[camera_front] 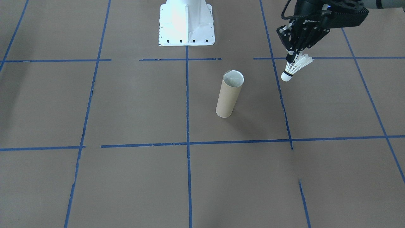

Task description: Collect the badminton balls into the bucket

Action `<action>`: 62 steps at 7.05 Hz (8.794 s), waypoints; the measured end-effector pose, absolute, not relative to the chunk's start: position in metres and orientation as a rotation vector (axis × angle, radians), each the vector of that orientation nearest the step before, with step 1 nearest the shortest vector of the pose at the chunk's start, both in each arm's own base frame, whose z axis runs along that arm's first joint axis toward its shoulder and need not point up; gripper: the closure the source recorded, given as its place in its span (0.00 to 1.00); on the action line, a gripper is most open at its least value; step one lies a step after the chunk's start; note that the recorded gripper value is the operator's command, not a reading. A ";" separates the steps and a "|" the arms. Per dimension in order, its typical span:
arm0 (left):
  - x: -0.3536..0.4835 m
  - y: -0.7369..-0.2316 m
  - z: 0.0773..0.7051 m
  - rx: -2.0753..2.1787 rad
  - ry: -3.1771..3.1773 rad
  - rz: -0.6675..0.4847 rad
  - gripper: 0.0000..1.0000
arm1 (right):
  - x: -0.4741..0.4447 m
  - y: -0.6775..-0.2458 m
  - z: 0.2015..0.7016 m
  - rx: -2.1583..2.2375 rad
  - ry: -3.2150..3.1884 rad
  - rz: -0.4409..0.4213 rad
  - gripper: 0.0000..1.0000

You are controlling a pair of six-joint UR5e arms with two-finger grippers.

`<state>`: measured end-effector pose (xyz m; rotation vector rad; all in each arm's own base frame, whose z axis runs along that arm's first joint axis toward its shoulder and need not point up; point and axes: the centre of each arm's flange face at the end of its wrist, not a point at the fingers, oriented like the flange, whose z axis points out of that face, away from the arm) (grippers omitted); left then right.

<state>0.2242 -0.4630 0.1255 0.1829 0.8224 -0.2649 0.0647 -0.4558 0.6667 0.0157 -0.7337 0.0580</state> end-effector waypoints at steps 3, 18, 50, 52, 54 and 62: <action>0.261 -0.446 0.096 0.211 0.729 -0.194 1.00 | 0.065 -0.456 0.666 0.017 -0.734 0.058 0.00; 0.417 -0.409 0.044 0.269 0.404 0.049 0.23 | 0.065 -0.456 0.666 0.016 -0.734 0.059 0.00; -0.030 -0.534 0.624 0.059 0.741 0.123 0.00 | 0.065 -0.455 0.667 0.015 -0.733 0.057 0.00; -0.032 -0.525 0.636 0.067 0.738 0.193 0.00 | 0.065 -0.456 0.667 0.015 -0.733 0.057 0.00; -0.032 -0.512 0.654 0.033 0.755 0.216 0.00 | 0.064 -0.455 0.667 0.014 -0.734 0.057 0.00; -0.051 -0.511 0.651 0.022 0.782 0.128 0.00 | 0.065 -0.456 0.667 0.016 -0.734 0.057 0.00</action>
